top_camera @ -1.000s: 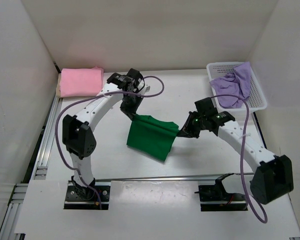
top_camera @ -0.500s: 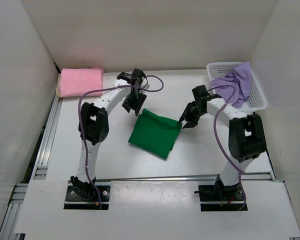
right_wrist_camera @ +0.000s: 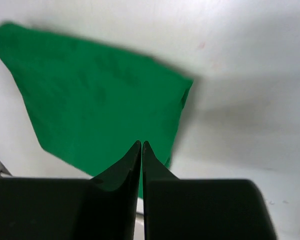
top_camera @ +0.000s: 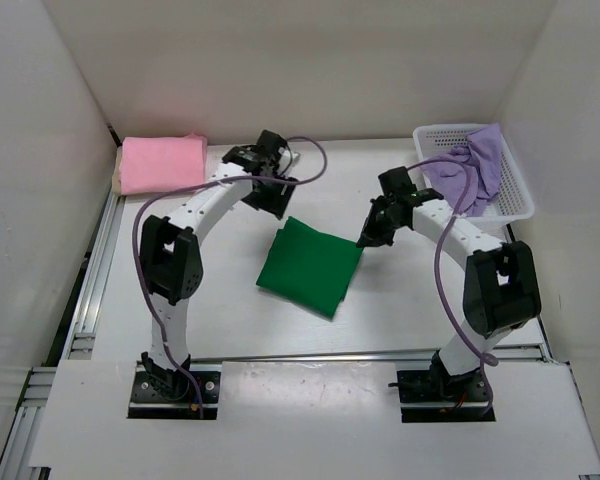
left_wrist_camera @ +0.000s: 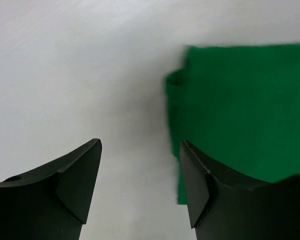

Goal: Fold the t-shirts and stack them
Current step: Fold the long partially folded tshirt into a neat square

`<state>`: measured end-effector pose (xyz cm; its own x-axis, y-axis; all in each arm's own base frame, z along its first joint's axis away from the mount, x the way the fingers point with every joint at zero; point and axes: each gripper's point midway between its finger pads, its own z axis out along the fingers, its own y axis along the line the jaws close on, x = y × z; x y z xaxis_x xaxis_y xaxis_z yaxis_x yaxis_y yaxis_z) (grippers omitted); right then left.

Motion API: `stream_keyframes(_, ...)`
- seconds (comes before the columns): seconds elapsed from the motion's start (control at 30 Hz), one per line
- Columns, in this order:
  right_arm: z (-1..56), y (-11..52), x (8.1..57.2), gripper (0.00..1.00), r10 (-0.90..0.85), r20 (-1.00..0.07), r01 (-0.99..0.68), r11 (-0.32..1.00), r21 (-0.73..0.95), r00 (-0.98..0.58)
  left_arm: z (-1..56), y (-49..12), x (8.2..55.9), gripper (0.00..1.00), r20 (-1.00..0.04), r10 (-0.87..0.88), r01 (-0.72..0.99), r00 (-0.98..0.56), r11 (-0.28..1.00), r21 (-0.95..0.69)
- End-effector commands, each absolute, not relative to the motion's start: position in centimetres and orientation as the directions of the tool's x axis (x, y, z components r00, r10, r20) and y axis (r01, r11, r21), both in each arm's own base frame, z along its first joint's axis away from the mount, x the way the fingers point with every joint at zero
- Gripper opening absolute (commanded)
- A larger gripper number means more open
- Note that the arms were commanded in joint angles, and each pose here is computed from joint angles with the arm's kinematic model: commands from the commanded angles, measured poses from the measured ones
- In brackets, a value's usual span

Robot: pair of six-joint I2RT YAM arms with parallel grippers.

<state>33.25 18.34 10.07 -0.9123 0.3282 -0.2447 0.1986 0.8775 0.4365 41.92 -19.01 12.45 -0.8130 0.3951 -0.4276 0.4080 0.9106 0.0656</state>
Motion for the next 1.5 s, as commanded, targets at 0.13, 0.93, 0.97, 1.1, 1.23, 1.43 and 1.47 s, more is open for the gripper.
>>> stream_keyframes(0.13,5.2,20.9,32.1,0.01,0.305,-0.085,0.235,0.858,0.456,-0.949,10.4,-26.2,39.0,0.73,-0.406,0.472,0.558,-0.782,0.821,-0.120)
stream_keyframes(0.93,7.1,23.3,32.7,0.46,0.216,-0.126,0.137,0.880,0.455,-0.968,11.0,-17.5,36.9,1.00,-0.389,0.322,0.416,-0.863,0.891,-0.184)
stream_keyframes(0.97,6.4,23.3,32.6,0.46,0.216,-0.118,0.142,0.882,0.450,-0.969,9.8,-17.2,36.0,1.00,-0.345,0.319,0.404,-0.883,0.890,-0.212)
stream_keyframes(1.1,4.4,24.8,31.4,0.47,0.200,-0.050,0.158,0.883,0.443,-0.978,4.9,-17.2,33.7,1.00,-0.205,0.313,0.364,-0.927,0.879,-0.307)
stream_keyframes(1.23,2.9,25.4,31.2,0.43,0.228,-0.014,0.198,0.873,0.446,-0.974,3.5,-18.1,33.3,1.00,-0.184,0.301,0.351,-0.936,0.849,-0.395)
stream_keyframes(1.43,1.6,25.3,30.3,0.30,0.255,0.026,0.240,0.865,0.441,-0.967,0.7,-19.3,32.7,1.00,-0.125,0.304,0.326,-0.944,0.820,-0.470)
stream_keyframes(1.47,1.6,25.4,30.5,0.30,0.255,0.019,0.236,0.863,0.447,-0.967,0.3,-19.6,32.6,0.98,-0.114,0.304,0.320,-0.946,0.812,-0.488)
